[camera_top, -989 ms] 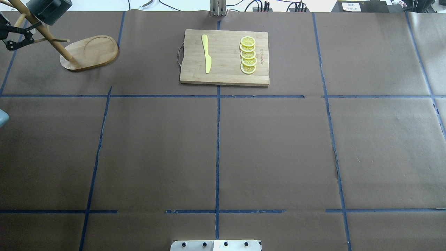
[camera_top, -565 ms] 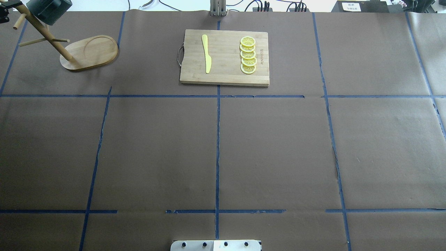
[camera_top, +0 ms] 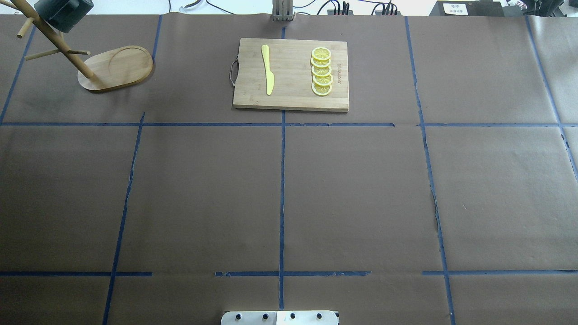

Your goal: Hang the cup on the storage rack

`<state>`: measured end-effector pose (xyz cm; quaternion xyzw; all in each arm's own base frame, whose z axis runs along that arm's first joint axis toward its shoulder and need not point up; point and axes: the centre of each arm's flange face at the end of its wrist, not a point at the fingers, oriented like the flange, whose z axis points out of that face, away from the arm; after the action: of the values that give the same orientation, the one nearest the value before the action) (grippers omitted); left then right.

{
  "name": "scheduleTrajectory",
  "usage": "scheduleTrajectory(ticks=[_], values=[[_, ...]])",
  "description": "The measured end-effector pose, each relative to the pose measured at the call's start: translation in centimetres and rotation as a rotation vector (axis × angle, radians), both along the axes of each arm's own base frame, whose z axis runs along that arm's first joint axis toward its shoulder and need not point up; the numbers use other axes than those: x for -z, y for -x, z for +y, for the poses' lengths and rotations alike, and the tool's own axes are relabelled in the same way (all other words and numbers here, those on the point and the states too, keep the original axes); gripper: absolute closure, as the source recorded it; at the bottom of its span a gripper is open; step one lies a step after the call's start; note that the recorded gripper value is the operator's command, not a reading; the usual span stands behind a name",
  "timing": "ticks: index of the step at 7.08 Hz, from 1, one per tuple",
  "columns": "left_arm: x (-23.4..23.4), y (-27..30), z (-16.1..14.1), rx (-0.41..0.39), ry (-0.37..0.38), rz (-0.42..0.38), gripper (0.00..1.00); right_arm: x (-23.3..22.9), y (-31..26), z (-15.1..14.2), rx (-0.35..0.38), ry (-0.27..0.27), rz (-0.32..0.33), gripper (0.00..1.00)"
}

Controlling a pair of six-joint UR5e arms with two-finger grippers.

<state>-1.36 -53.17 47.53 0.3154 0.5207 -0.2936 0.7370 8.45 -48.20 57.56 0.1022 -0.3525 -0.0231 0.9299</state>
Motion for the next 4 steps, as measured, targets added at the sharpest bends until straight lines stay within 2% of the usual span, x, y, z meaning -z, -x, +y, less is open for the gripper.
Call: scheduleTrajectory(ticks=[1, 2, 4], values=[[-2.5, 0.6, 0.3, -0.054, 0.0, -0.17, 0.0, -0.4, 0.0, 0.3, 0.0, 0.009, 0.0, 0.0], [-4.6, 0.8, 0.3, -0.12, 0.022, -0.307, 0.0, -0.7, 0.0, 0.6, 0.0, 0.015, -0.001, 0.0], [-8.2, 1.0, 0.0, -0.288, 0.082, -0.527, 0.0, -1.0, 0.1, 0.8, 0.001, 0.022, -0.006, 0.0]])
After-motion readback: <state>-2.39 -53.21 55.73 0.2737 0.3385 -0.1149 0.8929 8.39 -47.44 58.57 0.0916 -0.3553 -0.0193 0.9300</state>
